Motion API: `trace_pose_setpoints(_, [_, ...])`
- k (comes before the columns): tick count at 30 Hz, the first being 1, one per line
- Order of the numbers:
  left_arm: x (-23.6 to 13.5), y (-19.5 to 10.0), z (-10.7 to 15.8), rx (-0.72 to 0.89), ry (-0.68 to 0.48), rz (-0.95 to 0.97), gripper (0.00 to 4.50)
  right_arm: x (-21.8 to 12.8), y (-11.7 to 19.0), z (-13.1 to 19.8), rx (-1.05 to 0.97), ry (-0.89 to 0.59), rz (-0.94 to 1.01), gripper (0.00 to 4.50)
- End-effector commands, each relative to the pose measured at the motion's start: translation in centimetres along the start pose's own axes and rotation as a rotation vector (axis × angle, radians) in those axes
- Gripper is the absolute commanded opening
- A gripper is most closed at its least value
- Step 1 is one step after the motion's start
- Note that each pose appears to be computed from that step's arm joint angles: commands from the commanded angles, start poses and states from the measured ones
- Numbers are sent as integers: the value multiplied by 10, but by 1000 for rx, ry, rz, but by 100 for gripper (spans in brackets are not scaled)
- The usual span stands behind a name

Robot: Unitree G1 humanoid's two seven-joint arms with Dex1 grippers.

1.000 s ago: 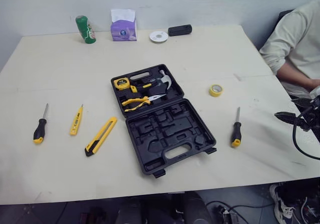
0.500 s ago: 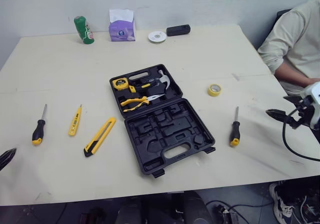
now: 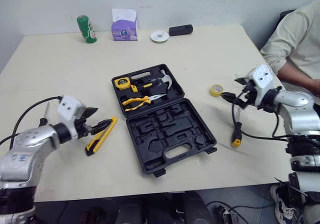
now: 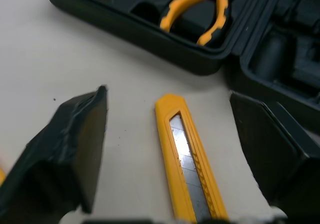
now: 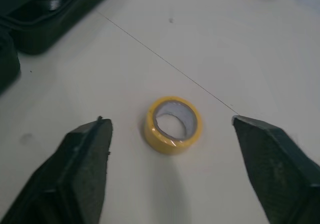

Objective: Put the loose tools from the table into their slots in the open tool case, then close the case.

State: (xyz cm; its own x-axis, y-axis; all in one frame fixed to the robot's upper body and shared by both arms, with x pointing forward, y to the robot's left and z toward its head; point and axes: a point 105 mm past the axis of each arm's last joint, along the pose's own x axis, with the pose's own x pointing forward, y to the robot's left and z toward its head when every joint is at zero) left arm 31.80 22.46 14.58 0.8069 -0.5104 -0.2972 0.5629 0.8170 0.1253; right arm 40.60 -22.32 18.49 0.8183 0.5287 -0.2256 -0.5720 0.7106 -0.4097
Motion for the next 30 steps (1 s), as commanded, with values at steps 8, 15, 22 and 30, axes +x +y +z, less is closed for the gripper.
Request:
trace_pose_setpoints(8, [36, -21, -8, 12, 83, -16, 7, 51, 29, 9, -14, -24, 19, 0])
trace_pose_setpoints(15, [49, -35, 0, -24, 46, -49, 7, 71, 44, 7, -27, -5, 58, 0])
trace_pose_setpoints(22, [56, -47, -1, -35, 39, -69, 7, 77, 71, 20, -21, -89, 187, 0])
trace_pose_setpoints(30, [63, -64, 8, 5, 10, -166, 7, 61, 110, 28, -56, -169, 390, 0])
